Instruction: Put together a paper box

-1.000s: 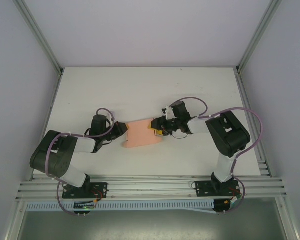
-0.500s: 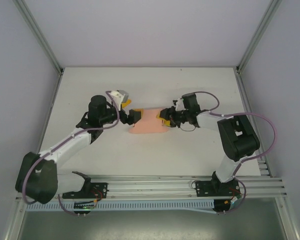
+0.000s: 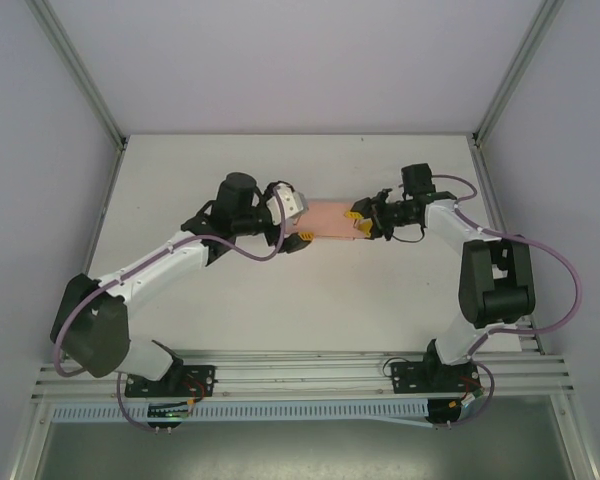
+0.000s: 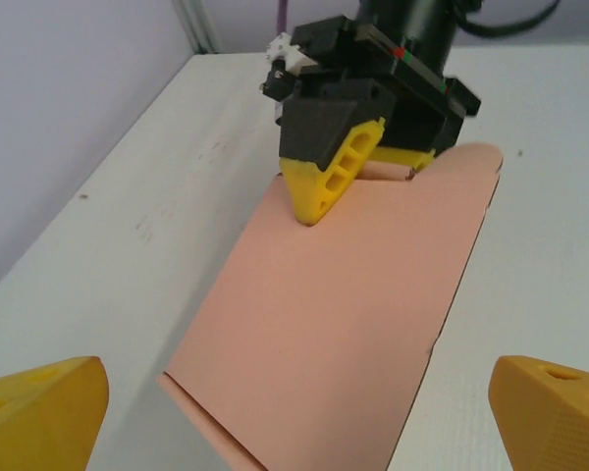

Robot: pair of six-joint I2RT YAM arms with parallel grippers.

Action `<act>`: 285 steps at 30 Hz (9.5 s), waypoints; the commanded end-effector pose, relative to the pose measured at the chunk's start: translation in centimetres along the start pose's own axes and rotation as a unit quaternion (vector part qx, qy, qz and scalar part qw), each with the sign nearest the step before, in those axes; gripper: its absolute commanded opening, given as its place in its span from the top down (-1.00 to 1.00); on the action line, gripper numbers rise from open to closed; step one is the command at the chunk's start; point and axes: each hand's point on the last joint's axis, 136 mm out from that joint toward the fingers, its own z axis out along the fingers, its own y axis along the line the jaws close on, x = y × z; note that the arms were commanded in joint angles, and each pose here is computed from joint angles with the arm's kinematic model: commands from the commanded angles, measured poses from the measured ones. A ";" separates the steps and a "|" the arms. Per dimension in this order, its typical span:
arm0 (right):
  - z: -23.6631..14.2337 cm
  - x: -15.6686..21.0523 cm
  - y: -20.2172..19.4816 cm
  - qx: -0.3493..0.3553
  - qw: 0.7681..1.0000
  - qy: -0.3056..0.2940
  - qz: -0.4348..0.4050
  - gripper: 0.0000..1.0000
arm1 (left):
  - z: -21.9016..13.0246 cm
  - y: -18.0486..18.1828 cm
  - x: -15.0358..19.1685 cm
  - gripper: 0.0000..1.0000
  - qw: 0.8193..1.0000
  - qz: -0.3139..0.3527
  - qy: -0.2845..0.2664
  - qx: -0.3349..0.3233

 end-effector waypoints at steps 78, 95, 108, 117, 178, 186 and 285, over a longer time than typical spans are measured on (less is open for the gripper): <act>-4.9 3.3 6.3 0.058 0.737 -0.132 -0.660 -0.80 | -0.6 -6.4 12.3 0.20 0.900 -0.099 0.370 0.209; 0.3 4.8 2.1 0.163 0.695 -0.004 -0.700 -0.30 | 1.6 -4.7 15.1 0.20 0.897 -0.106 0.386 0.188; 1.0 3.8 1.1 0.209 0.693 0.019 -0.690 0.09 | 1.5 -4.5 15.2 0.18 0.898 -0.097 0.388 0.182; 2.3 3.3 0.9 0.208 0.698 0.031 -0.685 0.50 | 1.8 -4.3 15.3 0.18 0.898 -0.103 0.390 0.177; 8.2 6.8 -14.3 0.274 0.802 -0.107 -0.520 1.00 | 4.7 -0.4 12.9 -0.13 0.921 -0.125 0.356 0.100; 7.2 6.3 -12.6 0.284 0.794 -0.132 -0.521 1.00 | 4.1 -0.2 11.6 -0.54 0.928 -0.129 0.338 0.090; 6.4 7.6 -6.5 0.312 0.782 -0.193 -0.504 1.00 | -4.8 -7.6 18.8 1.00 0.758 -0.532 0.367 -0.090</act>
